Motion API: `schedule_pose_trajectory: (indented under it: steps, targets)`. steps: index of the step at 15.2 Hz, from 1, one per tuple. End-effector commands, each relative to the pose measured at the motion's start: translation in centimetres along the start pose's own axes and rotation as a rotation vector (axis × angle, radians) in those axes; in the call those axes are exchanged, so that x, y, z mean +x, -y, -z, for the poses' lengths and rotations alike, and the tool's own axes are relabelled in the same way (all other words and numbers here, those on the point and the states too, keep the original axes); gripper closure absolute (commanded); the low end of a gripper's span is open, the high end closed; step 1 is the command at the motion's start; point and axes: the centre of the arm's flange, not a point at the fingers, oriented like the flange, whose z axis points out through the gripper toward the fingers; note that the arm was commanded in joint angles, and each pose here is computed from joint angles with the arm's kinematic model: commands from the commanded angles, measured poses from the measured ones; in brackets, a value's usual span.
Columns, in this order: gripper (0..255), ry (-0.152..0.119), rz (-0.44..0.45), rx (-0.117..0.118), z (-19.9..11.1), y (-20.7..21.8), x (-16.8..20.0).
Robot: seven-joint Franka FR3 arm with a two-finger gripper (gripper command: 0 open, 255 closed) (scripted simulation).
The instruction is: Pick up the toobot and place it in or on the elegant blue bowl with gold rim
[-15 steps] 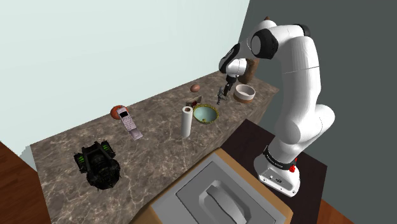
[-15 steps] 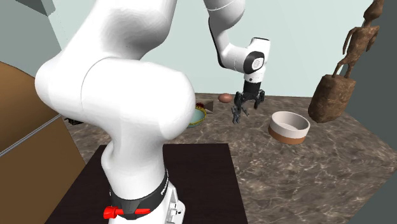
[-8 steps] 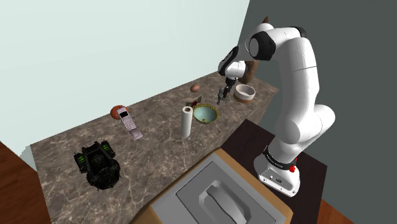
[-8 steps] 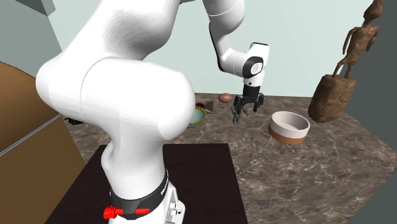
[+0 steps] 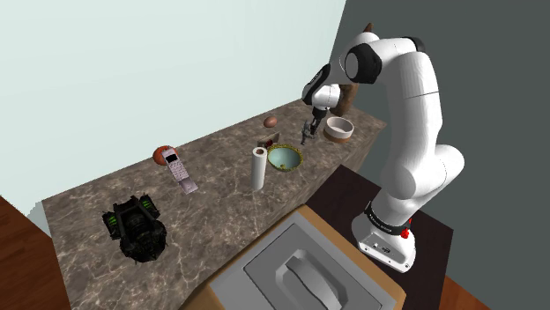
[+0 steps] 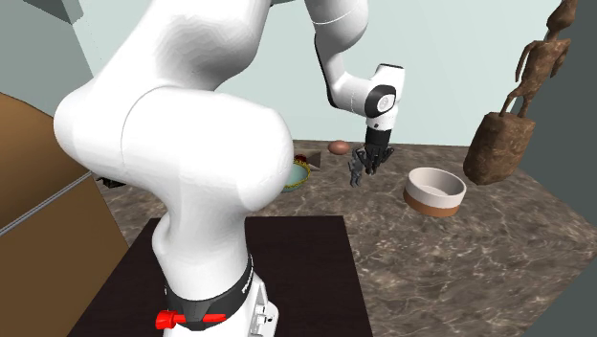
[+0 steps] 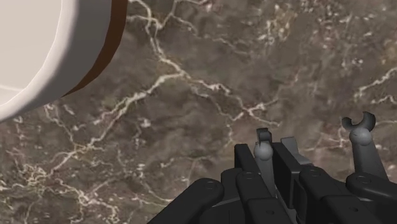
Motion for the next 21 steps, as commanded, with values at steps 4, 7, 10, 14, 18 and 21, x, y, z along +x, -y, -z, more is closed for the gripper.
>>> schedule_pose_trajectory:
  steps: [4, 7, 10, 14, 18, 21]
  targets:
    - [255, 0.000, 0.000, 0.000, 0.0, 0.0, 0.0]
    - [255, 0.000, 0.000, 0.000, 0.5, 0.0, 0.0]
    - [255, 0.000, 0.000, 0.000, 2.1, 0.0, 0.0]
    - [255, 0.000, 0.000, 0.000, 4.2, 0.0, 0.1]
    - [255, 0.000, 0.000, 0.000, 6.3, 0.1, 0.1]
    - [255, 0.000, 0.000, 0.000, 7.9, 0.1, 0.2]
